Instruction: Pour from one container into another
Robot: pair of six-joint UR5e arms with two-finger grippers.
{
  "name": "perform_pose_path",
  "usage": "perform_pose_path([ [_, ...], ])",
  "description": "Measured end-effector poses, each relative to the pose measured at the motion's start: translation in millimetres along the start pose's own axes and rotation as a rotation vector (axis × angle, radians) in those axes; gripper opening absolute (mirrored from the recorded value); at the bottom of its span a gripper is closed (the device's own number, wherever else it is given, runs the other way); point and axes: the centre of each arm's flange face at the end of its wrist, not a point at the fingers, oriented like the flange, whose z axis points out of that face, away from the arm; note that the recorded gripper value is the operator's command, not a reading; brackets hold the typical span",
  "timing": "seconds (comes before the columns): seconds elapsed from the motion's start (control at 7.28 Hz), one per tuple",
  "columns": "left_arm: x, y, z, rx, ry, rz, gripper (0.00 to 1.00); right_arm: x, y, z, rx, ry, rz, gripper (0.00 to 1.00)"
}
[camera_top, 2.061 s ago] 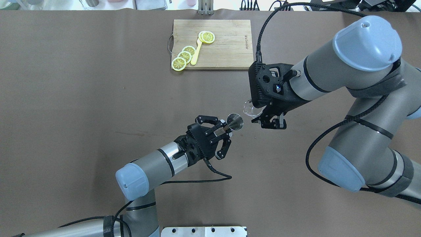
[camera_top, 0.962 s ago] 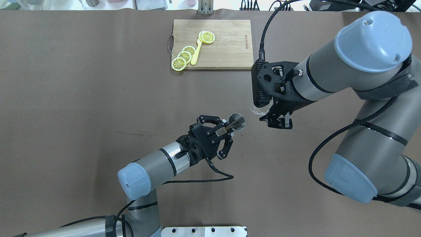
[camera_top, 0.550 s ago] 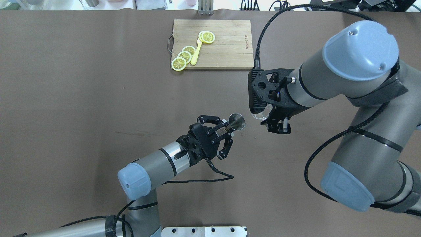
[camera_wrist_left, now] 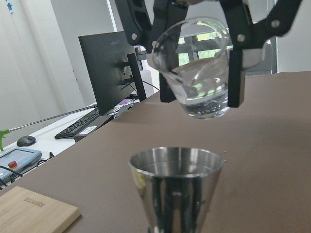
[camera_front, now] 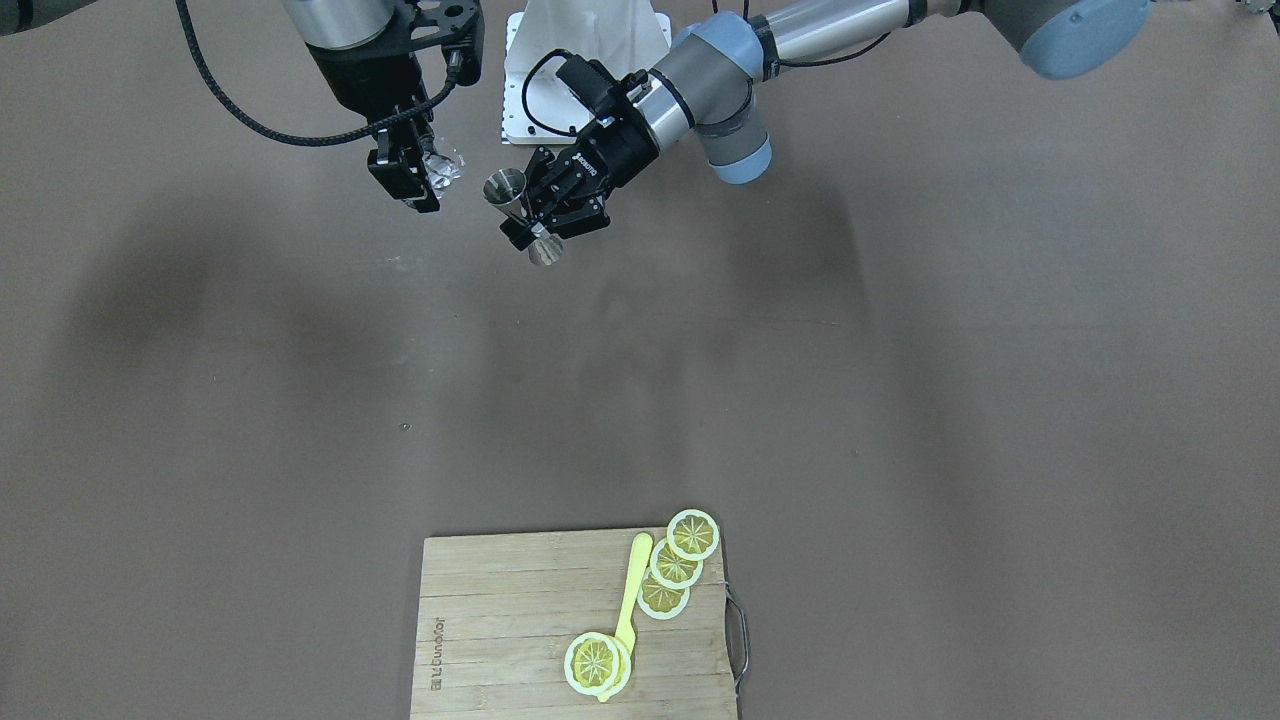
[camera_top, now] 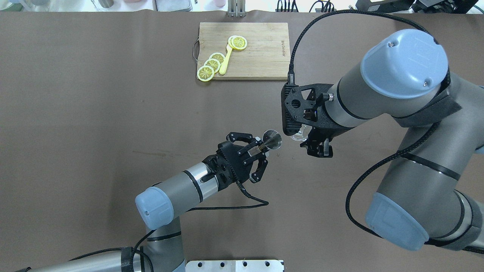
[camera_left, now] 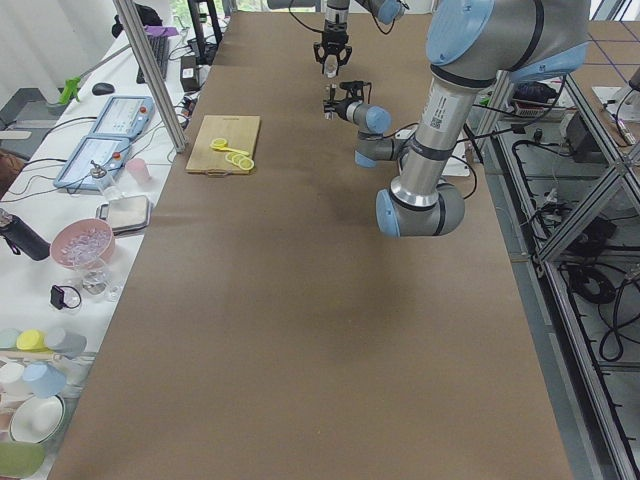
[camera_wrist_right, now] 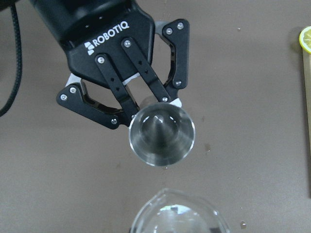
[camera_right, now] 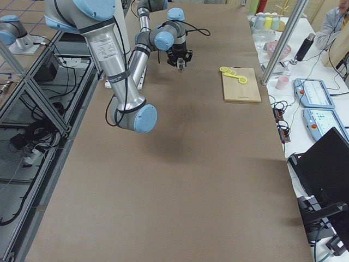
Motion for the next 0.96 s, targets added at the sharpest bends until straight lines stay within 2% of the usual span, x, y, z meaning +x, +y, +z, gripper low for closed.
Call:
perform_pose_path([
  [0.96, 1, -2, 1, 0.003, 0.001, -0.001, 0.00, -5, -17, 3, -0.062, 0.026, -0.008, 0.00],
])
